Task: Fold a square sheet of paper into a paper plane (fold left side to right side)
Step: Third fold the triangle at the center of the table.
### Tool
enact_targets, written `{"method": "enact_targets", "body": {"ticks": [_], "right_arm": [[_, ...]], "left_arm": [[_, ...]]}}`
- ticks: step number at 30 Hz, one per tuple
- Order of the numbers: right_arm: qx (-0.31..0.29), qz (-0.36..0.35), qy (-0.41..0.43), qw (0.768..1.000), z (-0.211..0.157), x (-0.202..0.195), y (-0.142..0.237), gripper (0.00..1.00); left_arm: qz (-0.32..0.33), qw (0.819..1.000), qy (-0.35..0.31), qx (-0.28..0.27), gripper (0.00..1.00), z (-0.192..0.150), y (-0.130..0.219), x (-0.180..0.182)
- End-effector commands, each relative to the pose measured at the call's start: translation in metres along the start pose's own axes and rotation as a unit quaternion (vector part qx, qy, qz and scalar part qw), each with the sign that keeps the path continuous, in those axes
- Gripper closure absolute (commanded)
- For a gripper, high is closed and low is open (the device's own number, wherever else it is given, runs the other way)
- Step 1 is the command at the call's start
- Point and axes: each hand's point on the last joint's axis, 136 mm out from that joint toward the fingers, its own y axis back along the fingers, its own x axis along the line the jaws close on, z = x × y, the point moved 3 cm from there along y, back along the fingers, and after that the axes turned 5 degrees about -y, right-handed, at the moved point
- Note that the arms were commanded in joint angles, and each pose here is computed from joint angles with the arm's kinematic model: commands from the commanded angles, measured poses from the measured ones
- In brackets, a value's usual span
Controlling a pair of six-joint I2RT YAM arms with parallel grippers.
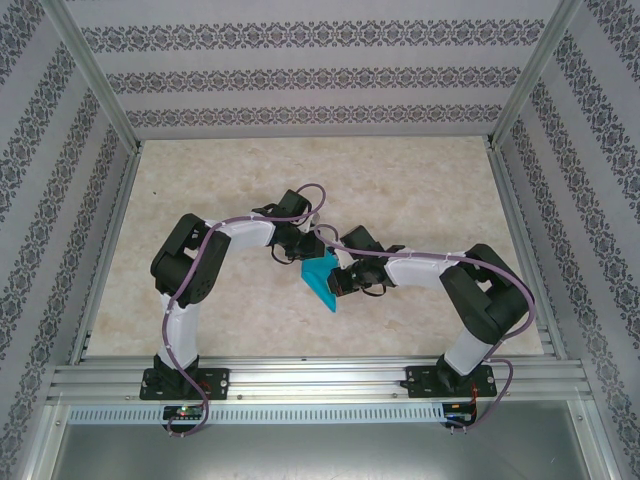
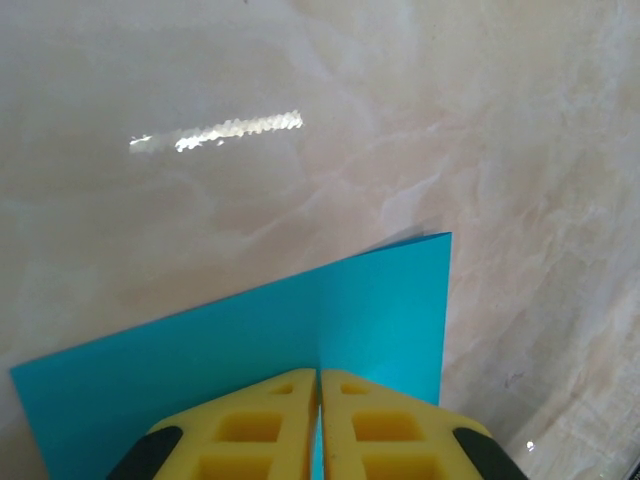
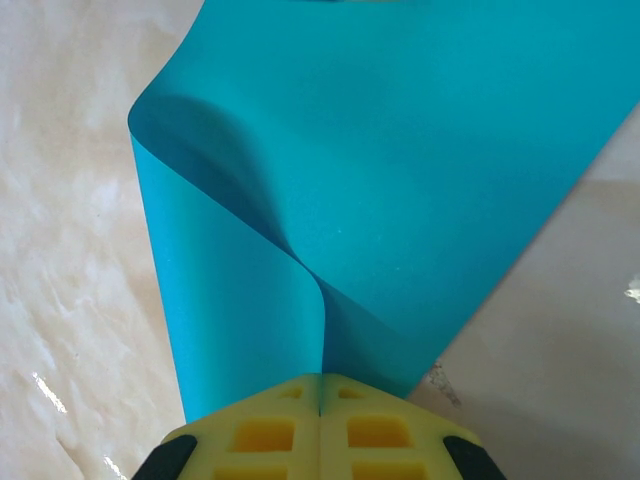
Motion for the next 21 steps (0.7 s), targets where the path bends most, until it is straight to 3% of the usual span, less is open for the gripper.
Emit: {"method": "enact_targets", "body": {"ticks": [1, 10, 15, 21], "right_arm": [[0.018, -0.019, -0.008, 1.0, -0.006, -0.01, -0.011, 0.95], [0.02, -0.011, -0.003, 1.0, -0.009, -0.008, -0.011, 0.95], [0.021, -0.01, -0.001, 1.0, -0.01, -0.008, -0.011, 0.95], [0.02, -0.011, 0.001, 1.0, -0.01, -0.009, -0.012, 0.95]], "left_arm": [[0.025, 0.999, -0.011, 0.018, 0.84, -0.014, -0.001, 0.005], [0.016, 0.999, -0.027, -0.023, 0.69, 0.014, 0.051, -0.014], [0.014, 0.999, -0.022, -0.045, 0.69, 0.023, 0.075, -0.014], [-0.036, 0.998, -0.008, -0.056, 0.78, -0.004, 0.087, -0.022]]}}
